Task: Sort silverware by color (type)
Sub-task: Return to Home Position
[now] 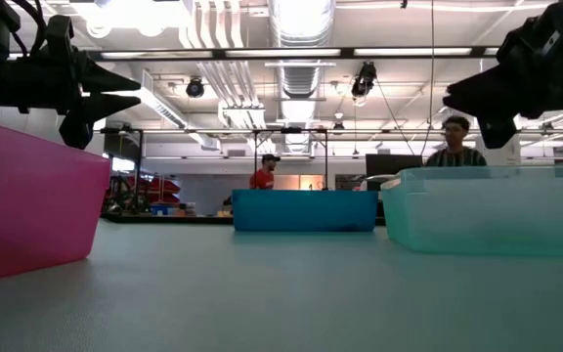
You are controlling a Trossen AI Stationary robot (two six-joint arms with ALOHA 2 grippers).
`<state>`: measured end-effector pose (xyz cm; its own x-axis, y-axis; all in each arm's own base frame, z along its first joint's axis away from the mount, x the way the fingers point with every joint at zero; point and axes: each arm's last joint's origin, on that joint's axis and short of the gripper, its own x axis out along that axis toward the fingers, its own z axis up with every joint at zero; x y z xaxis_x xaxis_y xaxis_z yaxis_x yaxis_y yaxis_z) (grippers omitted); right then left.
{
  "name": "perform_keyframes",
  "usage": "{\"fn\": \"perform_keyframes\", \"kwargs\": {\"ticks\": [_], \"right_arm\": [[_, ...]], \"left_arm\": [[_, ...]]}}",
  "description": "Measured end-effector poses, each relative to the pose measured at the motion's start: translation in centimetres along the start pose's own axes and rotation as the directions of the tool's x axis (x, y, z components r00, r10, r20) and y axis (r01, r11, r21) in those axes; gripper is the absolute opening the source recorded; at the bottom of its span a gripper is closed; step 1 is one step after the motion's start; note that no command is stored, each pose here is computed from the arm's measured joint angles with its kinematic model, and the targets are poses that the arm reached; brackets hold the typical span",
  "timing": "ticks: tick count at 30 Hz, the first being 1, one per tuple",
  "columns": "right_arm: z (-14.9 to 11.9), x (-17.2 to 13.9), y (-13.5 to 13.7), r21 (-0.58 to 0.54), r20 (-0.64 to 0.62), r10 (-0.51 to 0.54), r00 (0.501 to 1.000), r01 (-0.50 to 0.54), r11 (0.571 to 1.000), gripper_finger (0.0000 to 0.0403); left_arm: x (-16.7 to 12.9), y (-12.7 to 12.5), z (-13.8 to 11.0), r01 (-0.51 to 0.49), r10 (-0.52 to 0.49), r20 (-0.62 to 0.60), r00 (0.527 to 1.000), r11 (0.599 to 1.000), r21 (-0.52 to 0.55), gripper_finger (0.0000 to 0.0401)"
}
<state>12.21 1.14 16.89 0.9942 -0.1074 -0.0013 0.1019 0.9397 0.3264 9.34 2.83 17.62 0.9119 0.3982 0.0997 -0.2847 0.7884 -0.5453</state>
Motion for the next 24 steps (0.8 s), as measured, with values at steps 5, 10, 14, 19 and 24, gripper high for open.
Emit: {"fn": "perform_keyframes", "kwargs": {"ticks": [5,10,14,19,24], "right_arm": [[0.2,-0.2,0.0,0.006,0.021,0.007,1.000,-0.007,1.000,0.0086],[0.7,-0.5,0.1,0.017,0.061,0.021,0.998,-0.022,1.000,0.0081],[1.3,-1.0,0.2,0.033,0.126,0.041,0.991,-0.045,0.998,0.0076],[2.4,-1.8,0.2,0.054,0.231,0.061,0.971,-0.075,0.996,0.0073],[3.5,-3.0,0.0,0.074,0.355,0.065,0.932,-0.097,0.993,0.0080]], "left_arm": [[0.0,0.0,0.0,0.000,0.000,0.000,1.000,1.000,0.000,0.0098],[0.0,0.0,0.0,0.000,0.000,0.000,1.000,1.000,0.000,0.0098],[0.0,0.0,0.0,0.000,0.000,0.000,1.000,1.000,0.000,0.0098],[0.0,0.0,0.0,0.000,0.000,0.000,1.000,1.000,0.000,0.0098],[0.0,0.0,0.0,0.000,0.000,0.000,1.000,1.000,0.000,0.0098]]}}
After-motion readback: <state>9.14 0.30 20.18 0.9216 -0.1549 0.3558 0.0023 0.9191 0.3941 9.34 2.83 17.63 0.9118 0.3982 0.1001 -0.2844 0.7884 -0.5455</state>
